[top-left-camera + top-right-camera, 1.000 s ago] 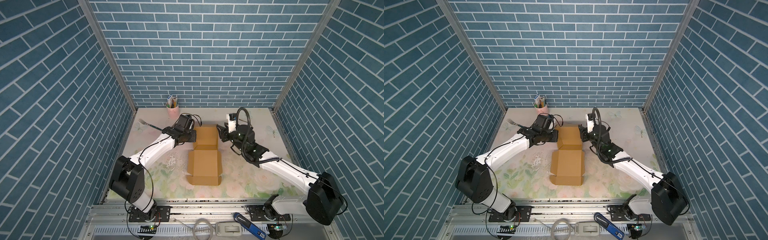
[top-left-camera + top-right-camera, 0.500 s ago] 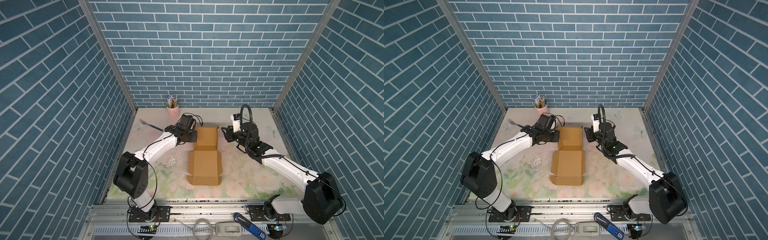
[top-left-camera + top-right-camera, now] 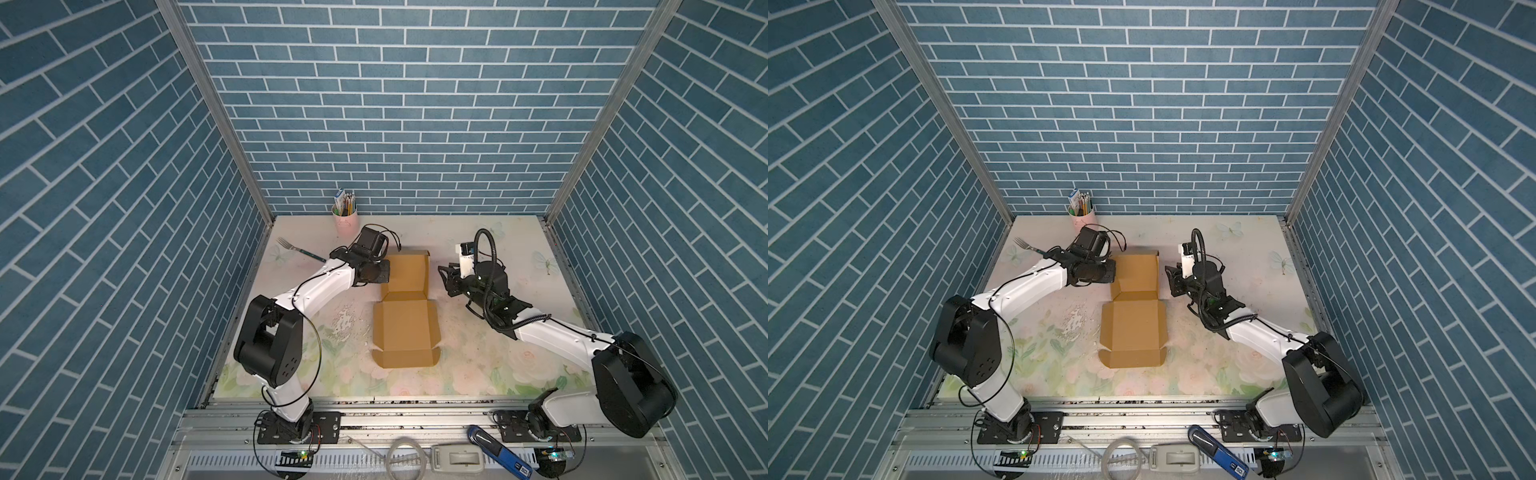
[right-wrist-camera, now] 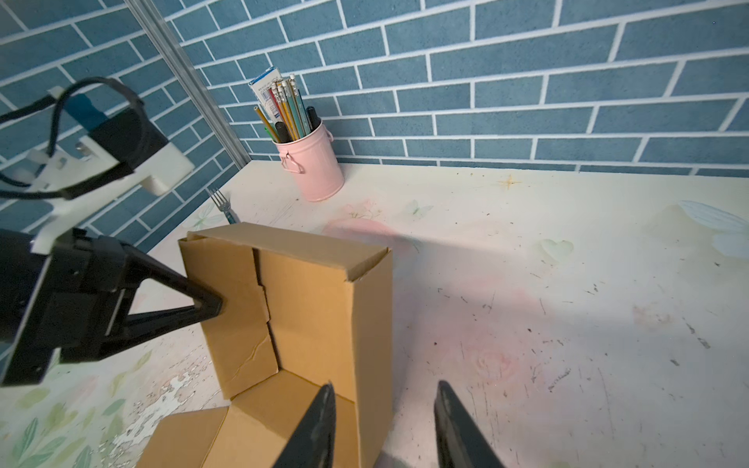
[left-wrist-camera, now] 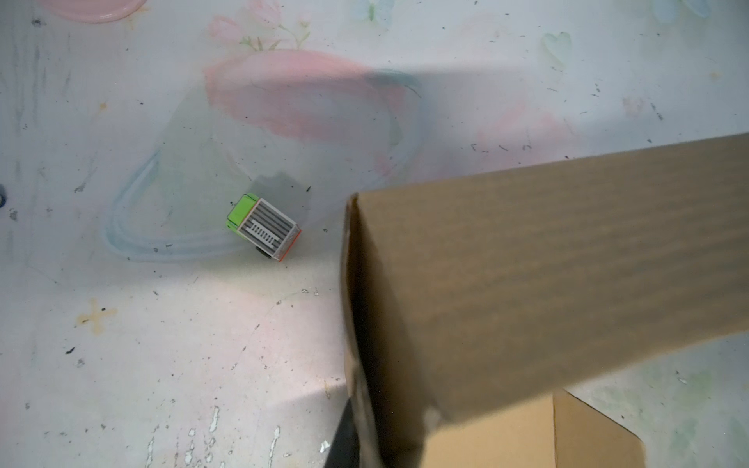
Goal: Fold the paper box
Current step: 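Lower the right gripper back beside the box's side wall while the left holds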
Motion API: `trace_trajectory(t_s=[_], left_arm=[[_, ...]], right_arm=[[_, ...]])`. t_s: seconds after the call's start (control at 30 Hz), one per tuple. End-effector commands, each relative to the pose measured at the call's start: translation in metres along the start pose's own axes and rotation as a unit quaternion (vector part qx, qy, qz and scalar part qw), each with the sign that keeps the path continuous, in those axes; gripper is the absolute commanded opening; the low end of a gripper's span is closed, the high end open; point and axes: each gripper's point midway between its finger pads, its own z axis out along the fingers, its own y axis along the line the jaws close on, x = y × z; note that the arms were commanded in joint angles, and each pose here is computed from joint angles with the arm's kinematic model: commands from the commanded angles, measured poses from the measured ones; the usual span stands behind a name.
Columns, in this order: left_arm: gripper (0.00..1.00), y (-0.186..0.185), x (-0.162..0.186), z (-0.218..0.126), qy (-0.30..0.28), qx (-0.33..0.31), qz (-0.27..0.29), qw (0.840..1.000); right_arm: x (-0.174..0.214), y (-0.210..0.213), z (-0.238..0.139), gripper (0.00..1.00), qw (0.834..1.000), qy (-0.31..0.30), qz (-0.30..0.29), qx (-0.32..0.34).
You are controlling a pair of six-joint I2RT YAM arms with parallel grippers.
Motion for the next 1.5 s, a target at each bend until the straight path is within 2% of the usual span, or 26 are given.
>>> trace_trajectory(t_s=[0.0, 0.5, 0.77, 1.0, 1.47], left_arm=[[0.10, 0.000, -0.006, 0.000, 0.003, 0.008, -0.003, 1.000], [0.10, 0.001, -0.008, -0.003, 0.002, 0.015, -0.006, 1.000], [0.10, 0.000, -0.009, -0.005, -0.001, 0.018, -0.011, 1.000], [0.10, -0.002, -0.009, -0.006, -0.003, 0.021, -0.011, 1.000], [0.11, 0.002, -0.007, -0.002, 0.001, 0.012, -0.010, 1.000]], right_arm=[[-0.002, 0.001, 0.005, 0.40, 1.000, -0.015, -0.008, 0.000], [0.027, 0.032, 0.039, 0.36, 0.998, 0.029, -0.044, -0.025], [0.038, 0.016, 0.056, 0.32, 0.999, 0.034, -0.027, 0.028], [0.045, 0.019, 0.068, 0.30, 0.999, 0.033, -0.007, 0.018], [0.052, 0.013, 0.076, 0.09, 0.999, 0.032, 0.004, 0.036]])
